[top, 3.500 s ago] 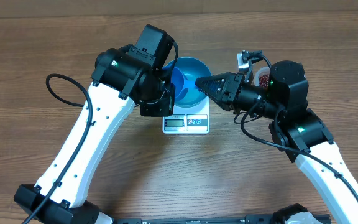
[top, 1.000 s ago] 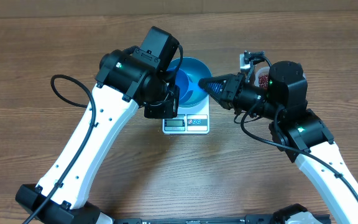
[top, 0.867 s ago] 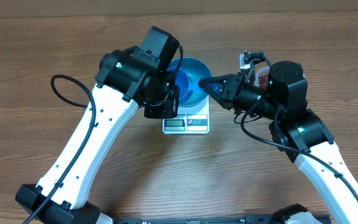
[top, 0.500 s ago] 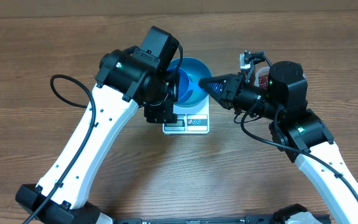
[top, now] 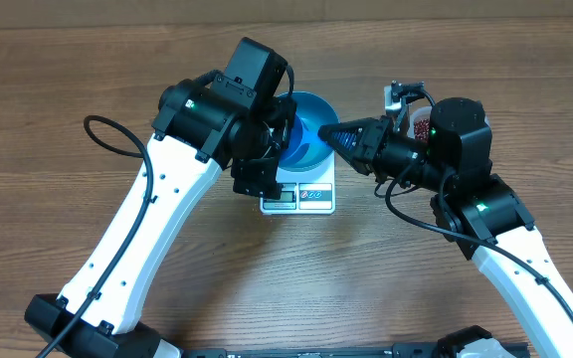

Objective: Scoop item into bowl and weigh 150g on scale
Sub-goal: 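Release the left gripper and pull the scoop away with right gripper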

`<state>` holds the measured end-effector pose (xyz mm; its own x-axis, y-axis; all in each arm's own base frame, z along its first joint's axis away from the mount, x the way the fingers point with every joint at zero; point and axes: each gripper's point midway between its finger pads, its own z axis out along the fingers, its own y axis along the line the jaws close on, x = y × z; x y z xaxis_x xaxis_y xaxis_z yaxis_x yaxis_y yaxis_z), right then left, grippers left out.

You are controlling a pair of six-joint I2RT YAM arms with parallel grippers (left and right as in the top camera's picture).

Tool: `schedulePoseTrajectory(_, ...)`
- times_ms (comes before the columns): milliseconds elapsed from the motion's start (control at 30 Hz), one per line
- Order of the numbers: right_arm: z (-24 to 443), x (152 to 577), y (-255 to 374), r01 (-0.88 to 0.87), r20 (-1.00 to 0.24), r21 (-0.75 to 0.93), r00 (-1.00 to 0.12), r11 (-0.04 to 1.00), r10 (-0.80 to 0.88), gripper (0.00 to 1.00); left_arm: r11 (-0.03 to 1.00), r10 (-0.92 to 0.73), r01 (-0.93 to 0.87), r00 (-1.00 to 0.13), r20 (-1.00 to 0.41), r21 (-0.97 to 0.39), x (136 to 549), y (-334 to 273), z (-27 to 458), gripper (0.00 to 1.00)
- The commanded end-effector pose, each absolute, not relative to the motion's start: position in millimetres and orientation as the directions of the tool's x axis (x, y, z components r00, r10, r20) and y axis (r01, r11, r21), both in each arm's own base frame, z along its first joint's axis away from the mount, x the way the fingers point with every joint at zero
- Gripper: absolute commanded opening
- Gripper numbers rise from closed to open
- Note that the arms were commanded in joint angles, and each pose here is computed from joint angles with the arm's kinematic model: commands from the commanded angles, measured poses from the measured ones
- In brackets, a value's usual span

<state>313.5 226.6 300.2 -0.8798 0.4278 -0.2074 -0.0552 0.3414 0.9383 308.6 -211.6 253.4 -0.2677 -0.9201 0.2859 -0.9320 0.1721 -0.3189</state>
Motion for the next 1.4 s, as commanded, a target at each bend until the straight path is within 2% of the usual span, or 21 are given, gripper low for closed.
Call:
schedulePoseTrajectory(0,309.0,315.4,226.3,-0.074,-0.230,0.936,-0.869,0.343,0.439,0.04,0.261,-0.897,-0.890,-0.367,0.246,-0.374,314.5,-213.5,258.3,0.99)
schedulePoseTrajectory(400,302.6,323.4,219.0,-0.045,-0.238,0.925,-0.841,0.377,0.485,0.04,0.472,-0.775,-0.684,-0.622,0.108,-0.556,333.3,-224.6,285.0,0.93)
schedulePoseTrajectory(767,274.2,334.0,196.7,-0.004,-0.332,0.846,-0.786,0.533,0.522,0.04,0.644,-0.595,-0.356,-0.789,-0.151,-0.677,329.8,-221.0,333.9,0.98)
schedulePoseTrajectory(1000,269.3,340.3,184.4,0.009,-0.367,0.820,-0.760,0.572,0.537,0.04,0.716,-0.526,-0.219,-0.793,-0.306,-0.663,323.0,-206.6,355.2,1.00)
schedulePoseTrajectory(1200,262.9,350.8,151.8,0.044,-0.395,0.791,-0.724,0.610,0.565,0.04,0.842,-0.272,0.058,-0.813,-0.515,-0.536,315.7,-202.5,363.8,1.00)
schedulePoseTrajectory(1367,264.3,358.1,119.7,0.062,-0.471,0.725,-0.681,0.686,0.560,0.04,0.885,-0.089,0.211,-0.798,-0.596,-0.414,312.0,-200.3,359.1,1.00)
